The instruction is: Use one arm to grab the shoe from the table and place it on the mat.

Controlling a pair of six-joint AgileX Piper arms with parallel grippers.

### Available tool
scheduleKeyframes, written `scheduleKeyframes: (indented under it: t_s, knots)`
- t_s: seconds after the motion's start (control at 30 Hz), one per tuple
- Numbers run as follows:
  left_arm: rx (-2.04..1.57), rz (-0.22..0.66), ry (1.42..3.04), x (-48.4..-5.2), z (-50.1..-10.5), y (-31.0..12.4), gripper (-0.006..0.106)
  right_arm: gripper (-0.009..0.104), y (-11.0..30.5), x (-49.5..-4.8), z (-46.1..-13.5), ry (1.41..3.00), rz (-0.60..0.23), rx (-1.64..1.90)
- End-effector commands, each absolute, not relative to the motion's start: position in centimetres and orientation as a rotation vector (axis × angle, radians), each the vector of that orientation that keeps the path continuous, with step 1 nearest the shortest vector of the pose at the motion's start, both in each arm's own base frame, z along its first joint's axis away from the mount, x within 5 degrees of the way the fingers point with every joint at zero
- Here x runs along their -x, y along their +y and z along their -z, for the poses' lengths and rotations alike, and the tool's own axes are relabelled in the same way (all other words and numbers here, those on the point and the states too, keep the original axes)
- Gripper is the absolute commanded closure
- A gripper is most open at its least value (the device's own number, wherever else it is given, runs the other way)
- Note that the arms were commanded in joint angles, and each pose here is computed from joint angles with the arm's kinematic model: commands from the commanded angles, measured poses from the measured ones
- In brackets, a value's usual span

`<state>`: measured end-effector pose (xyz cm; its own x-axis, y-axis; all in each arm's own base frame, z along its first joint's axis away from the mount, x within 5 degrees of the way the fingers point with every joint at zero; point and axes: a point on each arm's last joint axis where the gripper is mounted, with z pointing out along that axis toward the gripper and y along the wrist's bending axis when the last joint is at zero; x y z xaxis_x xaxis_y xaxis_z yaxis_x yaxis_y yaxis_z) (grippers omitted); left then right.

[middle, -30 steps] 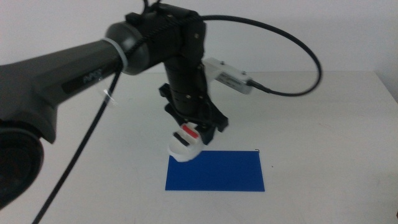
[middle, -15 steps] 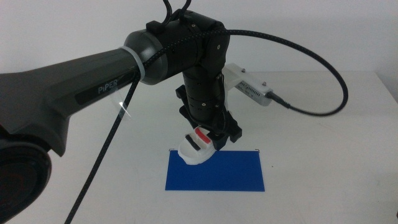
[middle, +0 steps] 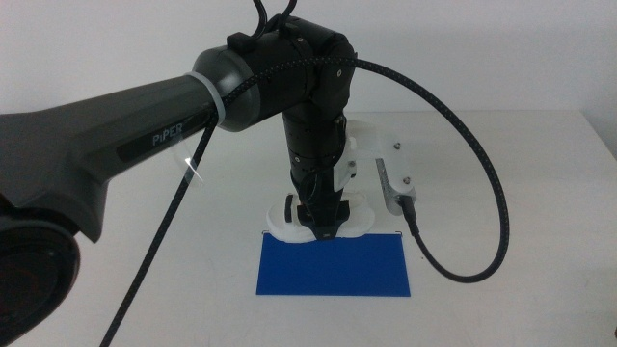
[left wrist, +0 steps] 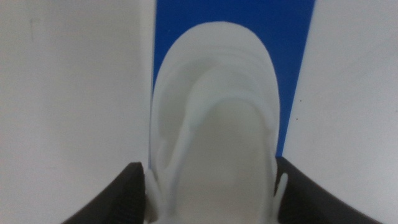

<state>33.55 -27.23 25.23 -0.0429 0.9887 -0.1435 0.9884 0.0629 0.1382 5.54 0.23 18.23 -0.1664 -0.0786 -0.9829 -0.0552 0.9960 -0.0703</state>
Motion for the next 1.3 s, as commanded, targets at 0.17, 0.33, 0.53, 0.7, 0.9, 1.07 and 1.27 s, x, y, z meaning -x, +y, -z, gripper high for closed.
scheduleKeyframes:
  t_s: [0.17, 0.33, 0.53, 0.7, 0.9, 1.07, 1.27]
  knots:
    - [-1.977, 0.075, 2.035, -32.6, -28.9, -27.4, 0.089, 0.017, 0.2, -5.7, -18.7, 1.674, 0.039, 0.112]
    - [-1.977, 0.132, 2.053, -32.5, -28.2, -27.8, 0.089, 0.017, 0.2, -5.7, -18.7, 1.674, 0.039, 0.112]
    - [-1.998, 0.172, 2.092, -33.0, -26.2, -28.4, 0.089, 0.017, 0.2, -5.7, -18.7, 1.674, 0.039, 0.112]
    - [-2.017, 0.195, 2.125, -33.4, -24.3, -28.9, 0.089, 0.017, 0.2, -5.7, -18.7, 1.674, 0.039, 0.112]
    - [-2.031, 0.196, 2.149, -33.9, -22.4, -29.2, 0.089, 0.017, 0.2, -5.7, -18.7, 1.674, 0.039, 0.112]
    - [-2.037, 0.195, 2.144, -34.2, -21.4, -29.5, 0.089, 0.017, 0.2, -5.7, -18.7, 1.674, 0.039, 0.112]
    - [-2.045, 0.18, 2.133, -34.3, -21.3, -29.5, 0.089, 0.017, 0.2, -5.7, -18.7, 1.674, 0.039, 0.112]
